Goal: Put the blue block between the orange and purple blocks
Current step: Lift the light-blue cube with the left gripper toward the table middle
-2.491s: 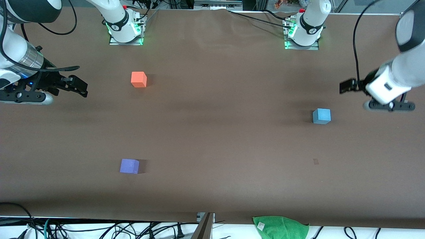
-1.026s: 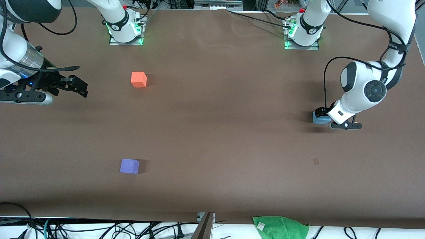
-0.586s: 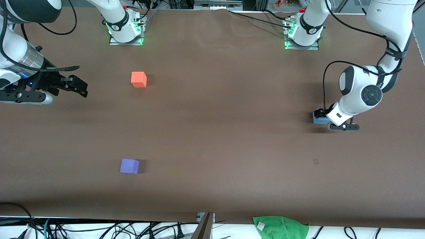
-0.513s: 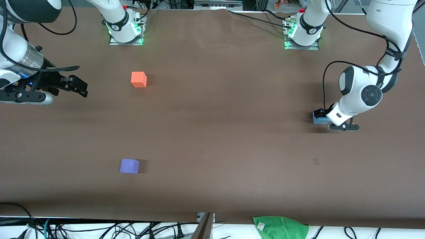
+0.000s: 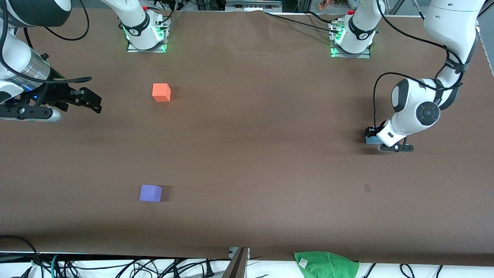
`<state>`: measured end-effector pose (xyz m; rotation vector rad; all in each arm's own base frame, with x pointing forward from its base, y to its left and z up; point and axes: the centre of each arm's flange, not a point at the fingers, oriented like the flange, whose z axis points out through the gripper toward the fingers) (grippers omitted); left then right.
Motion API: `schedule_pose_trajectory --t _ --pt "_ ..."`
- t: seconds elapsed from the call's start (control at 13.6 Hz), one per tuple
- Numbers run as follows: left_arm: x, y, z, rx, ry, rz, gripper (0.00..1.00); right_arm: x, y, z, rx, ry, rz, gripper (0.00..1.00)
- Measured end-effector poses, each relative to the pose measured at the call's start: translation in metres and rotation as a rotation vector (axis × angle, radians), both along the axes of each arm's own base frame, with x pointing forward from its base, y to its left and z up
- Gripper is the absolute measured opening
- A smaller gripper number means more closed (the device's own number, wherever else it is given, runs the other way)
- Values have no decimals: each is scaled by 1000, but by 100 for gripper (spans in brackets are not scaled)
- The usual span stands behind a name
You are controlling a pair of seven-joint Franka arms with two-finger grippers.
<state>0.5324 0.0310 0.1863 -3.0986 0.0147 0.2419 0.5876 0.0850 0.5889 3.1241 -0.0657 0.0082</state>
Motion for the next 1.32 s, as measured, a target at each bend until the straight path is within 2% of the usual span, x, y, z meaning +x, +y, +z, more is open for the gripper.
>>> schedule_pose_trajectory --t 0.22,0.37,0.66,0.81,0.95,1.1,1.32 --pt "4 -2 4 0 2 -3 61 0 0 0 0 0 0 100" --pt "16 -11 21 -3 40 -13 61 0 0 0 0 0 0 100" --pt "53 -55 103 -43 132 -16 61 0 0 0 0 0 0 100" --pt "63 -92 141 -60 138 -19 61 0 0 0 0 0 0 100" --pt "62 -139 155 -97 131 -46 61 0 0 0 1 0 0 100" --pt "50 -196 156 -139 146 -62 61 0 0 0 1 0 0 100" --pt "25 -294 149 -132 130 -54 61 0 0 0 1 0 -1 100"
